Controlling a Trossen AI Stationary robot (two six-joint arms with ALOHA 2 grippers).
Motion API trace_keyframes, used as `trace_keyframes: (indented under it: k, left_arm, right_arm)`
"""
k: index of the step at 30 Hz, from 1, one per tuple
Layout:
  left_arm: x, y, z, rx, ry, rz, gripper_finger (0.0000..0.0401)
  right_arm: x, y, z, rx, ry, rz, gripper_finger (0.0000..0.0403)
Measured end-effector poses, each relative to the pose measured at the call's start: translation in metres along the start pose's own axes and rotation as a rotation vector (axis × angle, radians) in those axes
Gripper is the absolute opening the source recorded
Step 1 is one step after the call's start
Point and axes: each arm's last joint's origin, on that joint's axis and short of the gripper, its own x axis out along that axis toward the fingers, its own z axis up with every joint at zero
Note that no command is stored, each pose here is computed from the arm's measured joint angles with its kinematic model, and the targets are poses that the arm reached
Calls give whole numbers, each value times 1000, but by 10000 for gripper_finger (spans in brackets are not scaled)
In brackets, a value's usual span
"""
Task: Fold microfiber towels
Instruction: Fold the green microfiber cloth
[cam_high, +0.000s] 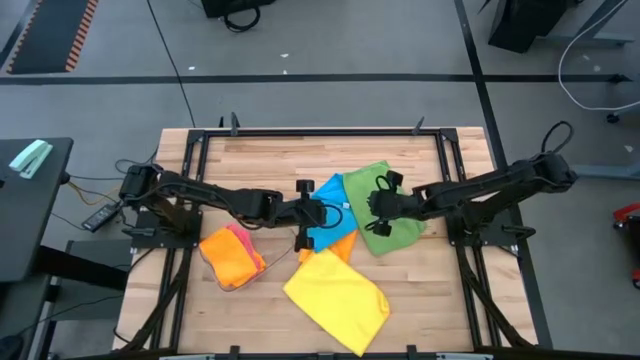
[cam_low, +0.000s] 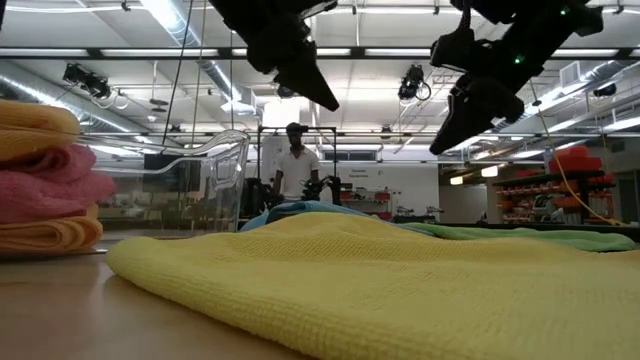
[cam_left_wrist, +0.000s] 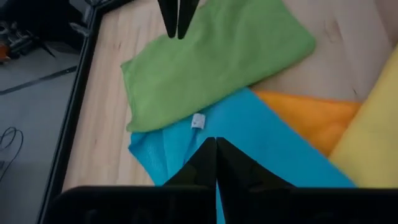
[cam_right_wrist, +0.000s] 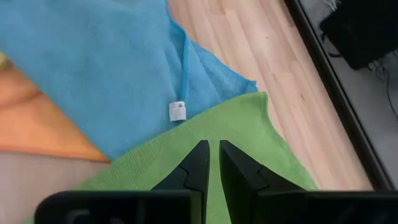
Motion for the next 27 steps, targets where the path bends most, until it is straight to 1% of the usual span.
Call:
trace_keyframes:
  k: [4, 6, 8, 11, 15, 21, 25, 27]
  left_arm:
    - [-1, -3, -11, 18, 104, -35, 27]
    - [-2, -6, -16, -8, 153, -84, 32]
    - [-3, -10, -18, -47, 171, -115, 34]
    - [-5, -13, -15, -74, 148, -122, 34]
    - [-4, -14, -9, -47, 88, -120, 25]
    - [-2, -8, -6, -62, 57, -105, 12]
    - [-1, -5, -7, -69, 58, -98, 13]
    - [0, -3, -7, -76, 61, -93, 18]
  right_arm:
    - [5, -10, 5, -48, -33, 45, 44]
    - [7, -15, 8, -56, -52, 61, 44]
    - [10, -21, 8, -63, -52, 75, 44]
    - [15, -28, 8, -43, -43, 105, 45]
    - [24, -33, 7, -18, -28, 142, 51]
    - [51, -35, 3, -8, 24, 123, 94]
    - [71, -39, -8, -4, 123, 128, 124]
    - [75, -43, -15, -2, 182, 129, 135]
